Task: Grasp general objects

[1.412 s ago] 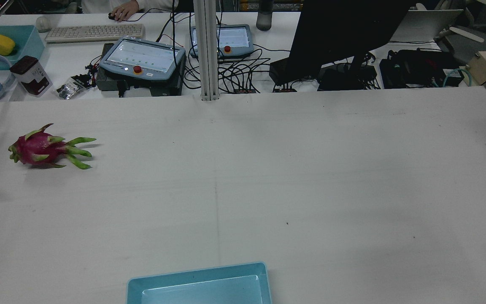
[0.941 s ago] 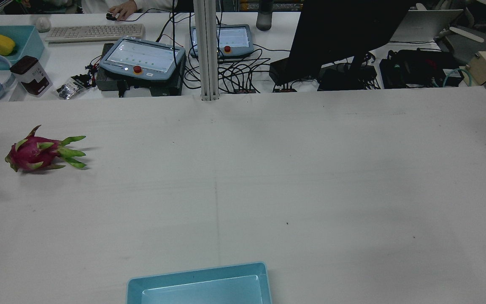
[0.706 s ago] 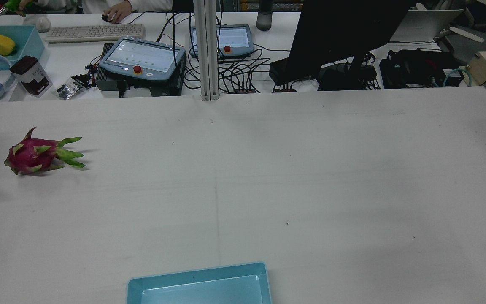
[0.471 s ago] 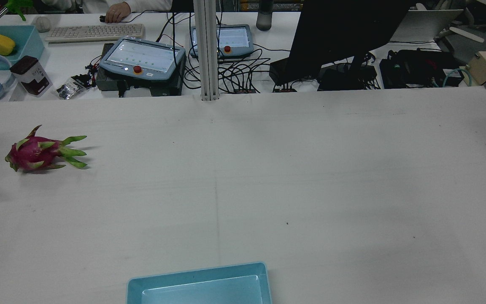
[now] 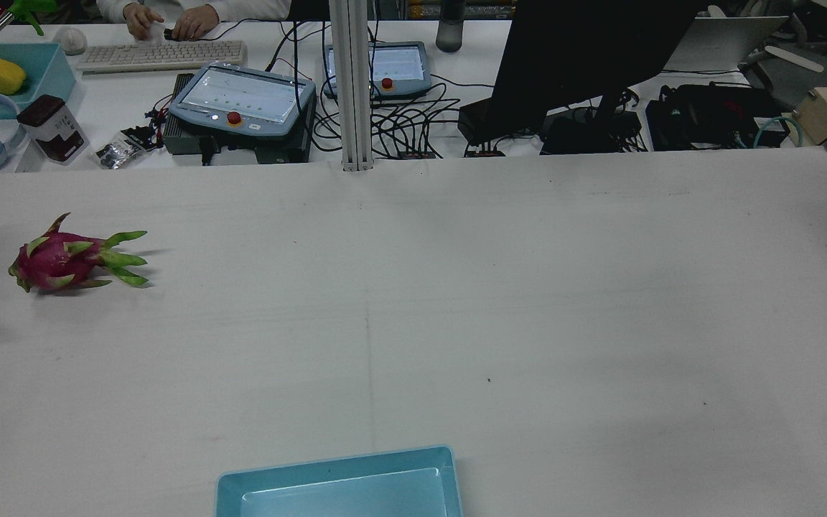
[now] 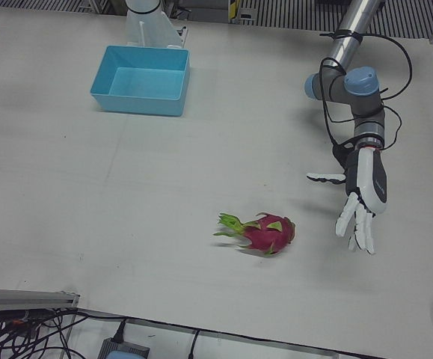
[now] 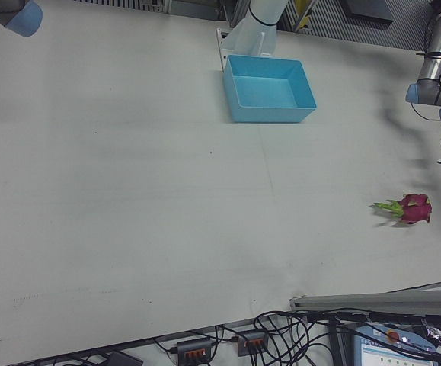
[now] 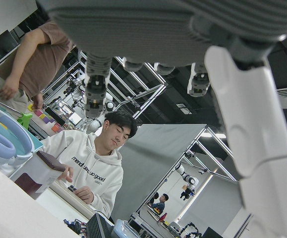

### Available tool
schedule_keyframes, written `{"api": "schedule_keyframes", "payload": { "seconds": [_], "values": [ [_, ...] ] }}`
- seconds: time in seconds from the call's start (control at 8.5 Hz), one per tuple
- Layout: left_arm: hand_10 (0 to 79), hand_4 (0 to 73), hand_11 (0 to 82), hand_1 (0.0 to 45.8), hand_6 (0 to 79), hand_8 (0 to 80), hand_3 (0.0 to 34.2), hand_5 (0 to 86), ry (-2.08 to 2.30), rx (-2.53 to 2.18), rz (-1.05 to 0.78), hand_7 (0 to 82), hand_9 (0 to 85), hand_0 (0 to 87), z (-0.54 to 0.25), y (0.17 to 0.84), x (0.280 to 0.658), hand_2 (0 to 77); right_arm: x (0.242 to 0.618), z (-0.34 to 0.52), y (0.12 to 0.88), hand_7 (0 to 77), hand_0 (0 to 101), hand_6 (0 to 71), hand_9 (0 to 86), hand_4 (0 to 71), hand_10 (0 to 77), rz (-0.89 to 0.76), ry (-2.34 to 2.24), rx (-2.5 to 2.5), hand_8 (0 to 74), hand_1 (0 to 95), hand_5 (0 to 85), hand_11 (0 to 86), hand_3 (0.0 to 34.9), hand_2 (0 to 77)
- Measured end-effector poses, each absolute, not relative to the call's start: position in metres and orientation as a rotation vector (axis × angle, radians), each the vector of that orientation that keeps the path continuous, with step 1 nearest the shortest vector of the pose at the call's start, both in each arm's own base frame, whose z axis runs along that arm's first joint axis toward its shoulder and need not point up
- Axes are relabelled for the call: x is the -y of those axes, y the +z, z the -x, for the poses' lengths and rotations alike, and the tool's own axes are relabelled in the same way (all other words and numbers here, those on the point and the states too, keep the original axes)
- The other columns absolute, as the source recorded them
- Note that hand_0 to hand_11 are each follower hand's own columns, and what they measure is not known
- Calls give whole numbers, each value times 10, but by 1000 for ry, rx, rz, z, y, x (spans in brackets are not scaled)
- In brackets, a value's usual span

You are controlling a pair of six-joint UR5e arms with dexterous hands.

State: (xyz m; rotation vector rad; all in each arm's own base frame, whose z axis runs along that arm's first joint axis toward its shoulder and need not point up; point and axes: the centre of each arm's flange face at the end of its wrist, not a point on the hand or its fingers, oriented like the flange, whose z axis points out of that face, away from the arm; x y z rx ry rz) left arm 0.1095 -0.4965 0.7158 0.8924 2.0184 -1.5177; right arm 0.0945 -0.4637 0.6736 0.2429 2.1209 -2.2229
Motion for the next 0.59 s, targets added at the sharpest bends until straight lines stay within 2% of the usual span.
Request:
{"api": "schedule_keyframes", "payload": {
  "seconds": [0.35, 0.59],
  "values": [
    [376, 44, 5, 0, 0, 11, 145, 22, -1509, -2022, -897, 5, 5, 472, -111, 708, 498, 5, 464, -95, 673, 0, 0, 0, 5, 0, 0, -242, -2222, -2121, 0, 949, 0, 5, 0, 774],
    [376, 55, 5, 0, 0, 11, 160, 22, -1512, -1926, -908, 5, 5, 471, -113, 668, 498, 5, 464, -95, 673, 0, 0, 0, 5, 0, 0, -243, -2221, -2121, 0, 949, 0, 5, 0, 774]
  ]
}}
